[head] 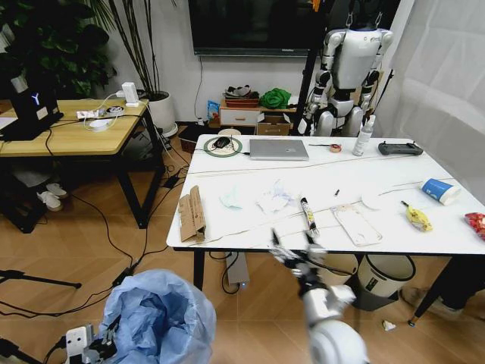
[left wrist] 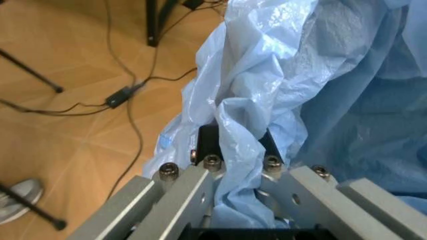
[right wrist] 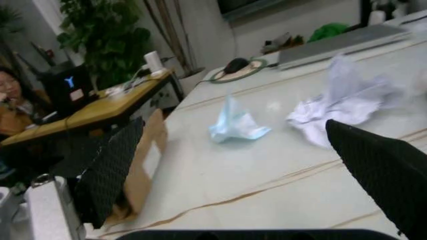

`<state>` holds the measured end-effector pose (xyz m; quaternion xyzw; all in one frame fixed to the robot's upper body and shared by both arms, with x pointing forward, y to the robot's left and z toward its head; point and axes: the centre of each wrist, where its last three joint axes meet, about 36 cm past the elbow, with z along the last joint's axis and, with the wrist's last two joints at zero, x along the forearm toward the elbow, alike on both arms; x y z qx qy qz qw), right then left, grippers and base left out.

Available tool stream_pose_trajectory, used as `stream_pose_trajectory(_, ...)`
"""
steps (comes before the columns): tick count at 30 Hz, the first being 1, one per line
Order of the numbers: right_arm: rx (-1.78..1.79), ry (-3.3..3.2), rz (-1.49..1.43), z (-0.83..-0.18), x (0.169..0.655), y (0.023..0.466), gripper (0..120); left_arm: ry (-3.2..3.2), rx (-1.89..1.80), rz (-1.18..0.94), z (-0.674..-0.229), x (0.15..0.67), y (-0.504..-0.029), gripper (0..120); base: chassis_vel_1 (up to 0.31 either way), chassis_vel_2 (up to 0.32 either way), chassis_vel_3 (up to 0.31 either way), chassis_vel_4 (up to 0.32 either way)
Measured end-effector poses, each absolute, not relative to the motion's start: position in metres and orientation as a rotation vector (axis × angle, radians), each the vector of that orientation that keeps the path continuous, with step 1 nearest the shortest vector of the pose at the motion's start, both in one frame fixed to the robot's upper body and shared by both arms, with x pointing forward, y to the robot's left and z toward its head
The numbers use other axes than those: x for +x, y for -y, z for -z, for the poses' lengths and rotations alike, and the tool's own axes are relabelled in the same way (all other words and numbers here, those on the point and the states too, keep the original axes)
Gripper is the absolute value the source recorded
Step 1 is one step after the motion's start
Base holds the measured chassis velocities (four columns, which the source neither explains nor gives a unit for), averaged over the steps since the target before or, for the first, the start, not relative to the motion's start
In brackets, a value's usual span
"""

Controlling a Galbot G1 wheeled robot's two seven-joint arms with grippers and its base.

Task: Pick up the trash bin and place the trash from the table into it.

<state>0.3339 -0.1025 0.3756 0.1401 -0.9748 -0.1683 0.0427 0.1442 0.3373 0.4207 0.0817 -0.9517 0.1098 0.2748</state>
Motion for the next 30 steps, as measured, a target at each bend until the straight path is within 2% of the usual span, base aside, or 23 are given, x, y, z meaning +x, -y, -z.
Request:
stream_pose_trajectory(8, 0.610, 2.880, 0.588, -0.383, 0.363, 0.032, 100, 2.569, 0.365, -0.247, -0.421, 0.138, -0.367, 0, 0.000, 0.000, 0.000, 0.000)
stream_pose_trajectory(15, 0.691, 2.833, 0.574, -0.382, 0.381, -0.001, 100, 2.593, 0.426, -0.248, -0.430, 0.143, -0.385, 0, 0.000, 0.000, 0.000, 0.000)
stream_pose_trajectory(25, 0.769, 2.824, 0.520, -0.370, 0.395, -0.013, 100, 2.595, 0.413, -0.261, -0.430, 0.143, -0.383, 0, 0.000, 0.000, 0.000, 0.000)
stream_pose_trajectory(30, 0.876, 2.831, 0.449, -0.370, 0.412, 0.009, 100, 2.603, 0.402, -0.261, -0.434, 0.143, -0.381, 0, 0.000, 0.000, 0.000, 0.000)
